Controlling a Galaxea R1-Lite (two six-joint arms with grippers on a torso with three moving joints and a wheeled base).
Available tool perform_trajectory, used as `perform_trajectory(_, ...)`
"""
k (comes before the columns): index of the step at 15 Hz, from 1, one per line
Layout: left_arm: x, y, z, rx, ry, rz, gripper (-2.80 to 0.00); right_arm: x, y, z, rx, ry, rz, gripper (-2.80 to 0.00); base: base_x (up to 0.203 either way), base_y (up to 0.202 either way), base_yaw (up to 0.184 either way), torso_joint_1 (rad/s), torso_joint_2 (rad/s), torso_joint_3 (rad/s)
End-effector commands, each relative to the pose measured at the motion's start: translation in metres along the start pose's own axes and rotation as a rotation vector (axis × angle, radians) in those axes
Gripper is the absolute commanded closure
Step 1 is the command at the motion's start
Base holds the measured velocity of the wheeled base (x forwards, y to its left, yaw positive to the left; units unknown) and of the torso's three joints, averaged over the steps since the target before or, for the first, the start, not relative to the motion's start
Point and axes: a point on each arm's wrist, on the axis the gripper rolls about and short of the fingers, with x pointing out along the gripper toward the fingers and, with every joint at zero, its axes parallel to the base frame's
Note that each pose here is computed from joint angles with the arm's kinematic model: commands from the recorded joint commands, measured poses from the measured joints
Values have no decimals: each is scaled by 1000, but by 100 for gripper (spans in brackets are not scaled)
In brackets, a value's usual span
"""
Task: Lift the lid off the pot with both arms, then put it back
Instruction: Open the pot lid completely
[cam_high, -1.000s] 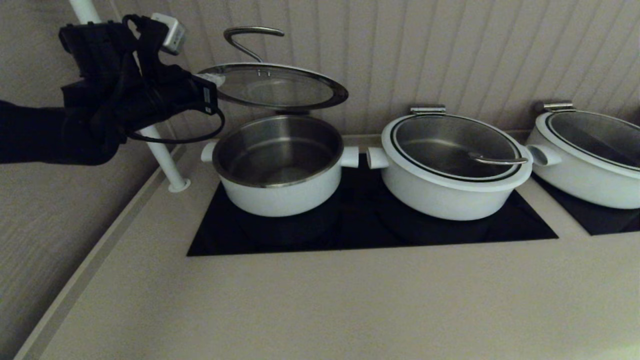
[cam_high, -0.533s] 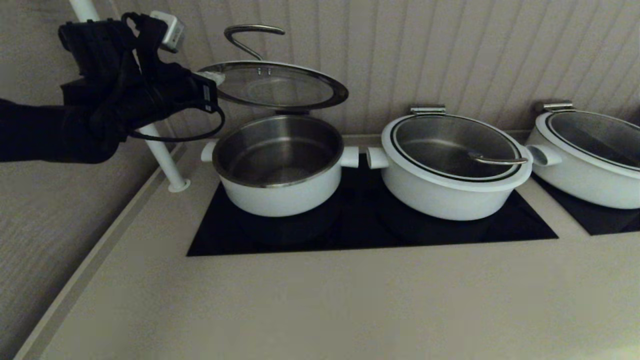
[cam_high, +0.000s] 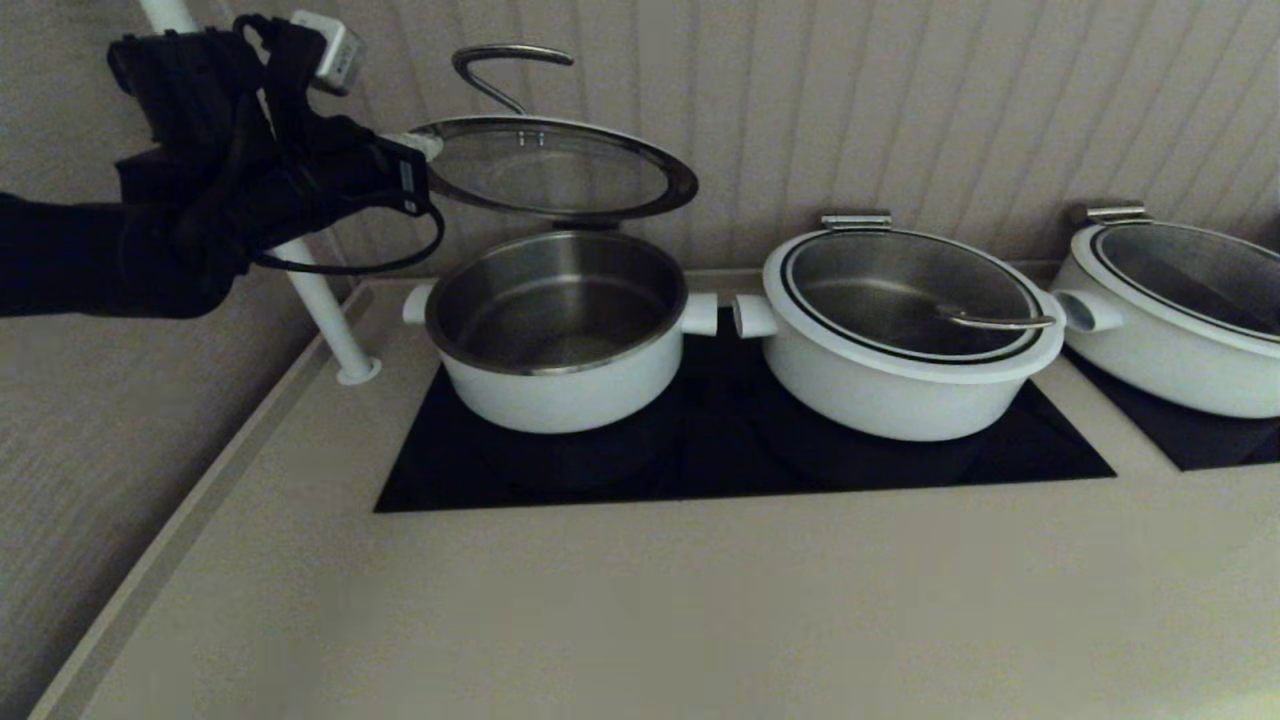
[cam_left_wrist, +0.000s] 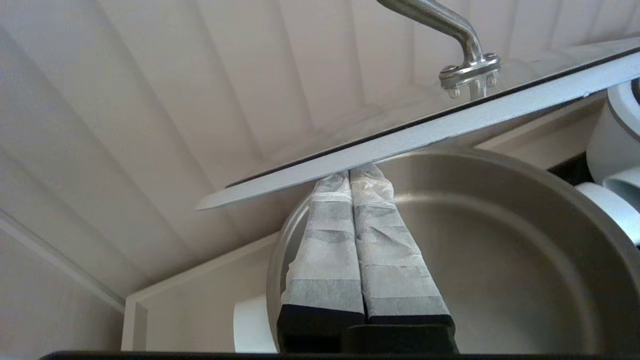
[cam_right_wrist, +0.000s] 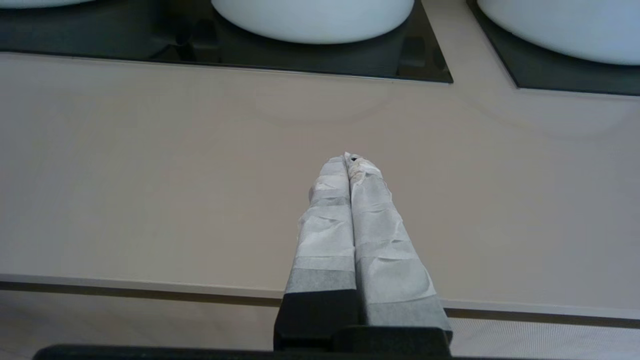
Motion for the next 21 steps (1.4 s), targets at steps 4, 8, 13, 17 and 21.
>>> perform_trajectory(4, 9, 1, -4, 2, -7, -1, 0, -1, 0, 0, -1, -7, 1, 0, 0, 0, 0, 0, 0, 0)
perform_trajectory(8, 16, 1, -6, 5, -20, -2, 0, -1, 0, 0, -1, -7, 1, 0, 0, 0, 0, 0, 0, 0)
perform_trajectory(13, 27, 7, 12, 7, -103, 12, 0, -1, 0, 0, -1, -7, 1, 0, 0, 0, 0, 0, 0, 0)
perform_trajectory(17, 29, 1, 26, 12, -145, 2, 0, -1, 0, 0, -1, -7, 1, 0, 0, 0, 0, 0, 0, 0)
perform_trajectory(21, 31, 0, 28, 15, -159, -3, 0, -1, 0, 0, -1, -8, 1, 0, 0, 0, 0, 0, 0, 0)
